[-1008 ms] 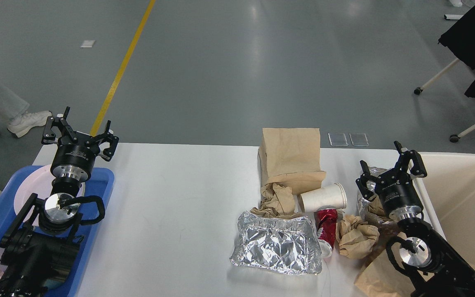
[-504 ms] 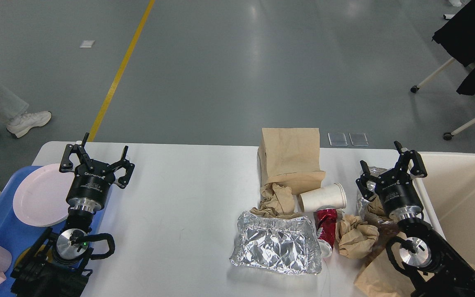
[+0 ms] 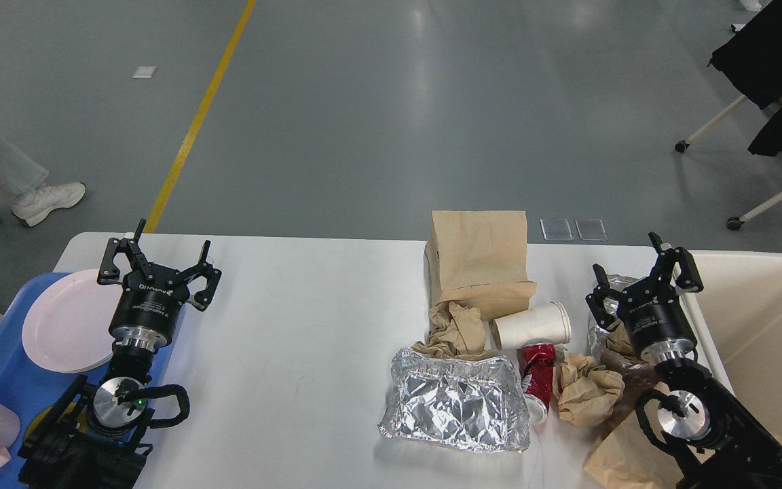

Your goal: Tidy desktop

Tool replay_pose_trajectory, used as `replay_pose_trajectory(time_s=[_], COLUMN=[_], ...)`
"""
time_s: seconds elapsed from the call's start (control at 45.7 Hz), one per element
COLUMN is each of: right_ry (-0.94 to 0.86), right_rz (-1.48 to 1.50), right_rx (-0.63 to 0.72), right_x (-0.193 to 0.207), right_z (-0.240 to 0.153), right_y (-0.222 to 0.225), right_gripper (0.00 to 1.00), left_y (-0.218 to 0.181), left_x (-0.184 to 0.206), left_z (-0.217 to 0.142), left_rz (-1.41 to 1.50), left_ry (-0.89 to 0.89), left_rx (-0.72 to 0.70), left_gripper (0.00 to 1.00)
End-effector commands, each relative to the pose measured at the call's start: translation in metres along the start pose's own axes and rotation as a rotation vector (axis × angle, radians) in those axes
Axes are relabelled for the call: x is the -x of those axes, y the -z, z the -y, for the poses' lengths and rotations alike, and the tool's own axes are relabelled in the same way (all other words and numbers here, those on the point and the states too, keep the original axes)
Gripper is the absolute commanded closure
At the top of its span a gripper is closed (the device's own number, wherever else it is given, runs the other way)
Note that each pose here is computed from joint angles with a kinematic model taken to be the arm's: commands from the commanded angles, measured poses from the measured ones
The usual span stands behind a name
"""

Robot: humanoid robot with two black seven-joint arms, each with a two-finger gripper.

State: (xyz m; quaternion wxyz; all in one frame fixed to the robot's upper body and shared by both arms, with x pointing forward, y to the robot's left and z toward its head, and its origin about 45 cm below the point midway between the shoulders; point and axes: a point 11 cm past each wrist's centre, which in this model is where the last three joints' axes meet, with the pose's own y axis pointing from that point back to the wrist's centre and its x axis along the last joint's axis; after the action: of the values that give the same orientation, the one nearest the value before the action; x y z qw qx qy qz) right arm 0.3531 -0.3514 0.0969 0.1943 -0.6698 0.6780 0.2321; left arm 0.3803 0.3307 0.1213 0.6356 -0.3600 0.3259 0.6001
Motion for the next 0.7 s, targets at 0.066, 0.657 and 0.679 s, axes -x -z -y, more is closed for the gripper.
replay_pose_trajectory(time_s=[0.066, 0.657, 0.679], right_ry=[0.0, 0.0, 0.001], right_rz=[0.0, 0.0, -0.002], right_rx=[0.0, 0.0, 0.001], right_x=[0.0, 0.0, -0.0002], right_z=[0.0, 0.0, 0.0], right_y=[0.0, 0.0, 0.0002], right_gripper=[0.0, 0.0, 0.0], left_y=[-0.0015, -0.0015, -0.0013], left_x=[0.0001, 0.0002, 0.0002], left_z=[0.0008, 0.0008, 0.0008], left_rz=[-0.004, -0.01, -0.01], left_ry=[0.001, 0.001, 0.001], left_rx=[0.006, 0.011, 0.01], left_gripper=[0.04, 0.04, 0.04])
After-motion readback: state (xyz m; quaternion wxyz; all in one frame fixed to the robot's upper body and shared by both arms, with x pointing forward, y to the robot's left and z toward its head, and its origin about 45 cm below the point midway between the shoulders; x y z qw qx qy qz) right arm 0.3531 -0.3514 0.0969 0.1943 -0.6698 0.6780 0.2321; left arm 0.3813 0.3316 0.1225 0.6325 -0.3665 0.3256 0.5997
